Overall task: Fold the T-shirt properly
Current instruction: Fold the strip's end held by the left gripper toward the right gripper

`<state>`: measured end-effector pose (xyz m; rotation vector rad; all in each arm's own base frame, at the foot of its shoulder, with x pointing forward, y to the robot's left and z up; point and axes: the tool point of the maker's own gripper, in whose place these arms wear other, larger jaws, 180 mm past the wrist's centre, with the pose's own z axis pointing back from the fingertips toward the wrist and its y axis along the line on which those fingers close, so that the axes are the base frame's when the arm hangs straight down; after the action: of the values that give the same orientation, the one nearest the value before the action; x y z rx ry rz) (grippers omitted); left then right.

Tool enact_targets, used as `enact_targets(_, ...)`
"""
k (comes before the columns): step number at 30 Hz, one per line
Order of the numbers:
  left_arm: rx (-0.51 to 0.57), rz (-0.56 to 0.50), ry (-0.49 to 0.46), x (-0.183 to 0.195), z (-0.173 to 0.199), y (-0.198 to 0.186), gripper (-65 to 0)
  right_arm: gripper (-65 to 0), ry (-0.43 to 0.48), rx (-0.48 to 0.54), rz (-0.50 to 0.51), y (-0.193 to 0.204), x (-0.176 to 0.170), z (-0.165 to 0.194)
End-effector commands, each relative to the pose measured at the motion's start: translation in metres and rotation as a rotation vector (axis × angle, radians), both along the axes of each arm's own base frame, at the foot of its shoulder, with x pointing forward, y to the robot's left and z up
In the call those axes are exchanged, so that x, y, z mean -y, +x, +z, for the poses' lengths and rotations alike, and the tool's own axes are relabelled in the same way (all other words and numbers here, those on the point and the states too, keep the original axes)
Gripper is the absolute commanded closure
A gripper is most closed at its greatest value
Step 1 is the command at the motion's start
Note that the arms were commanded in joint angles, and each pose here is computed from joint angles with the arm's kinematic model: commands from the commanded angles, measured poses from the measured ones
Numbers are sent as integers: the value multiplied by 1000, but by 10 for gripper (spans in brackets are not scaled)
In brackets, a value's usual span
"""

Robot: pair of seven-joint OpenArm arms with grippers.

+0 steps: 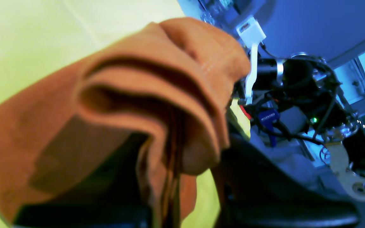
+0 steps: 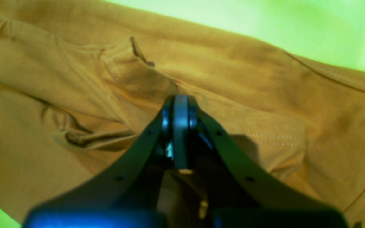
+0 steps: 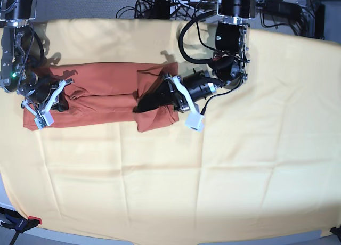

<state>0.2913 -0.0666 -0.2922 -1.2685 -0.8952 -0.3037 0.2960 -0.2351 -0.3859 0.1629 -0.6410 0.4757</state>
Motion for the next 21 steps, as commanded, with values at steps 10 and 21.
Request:
enact_targets(10, -8, 53, -29, 34, 16, 13, -390, -21, -17, -19, 26, -3, 3, 2)
enact_targets(21, 6, -9, -176, 39, 42, 3, -390, -113, -28, 22, 21, 13, 7, 16)
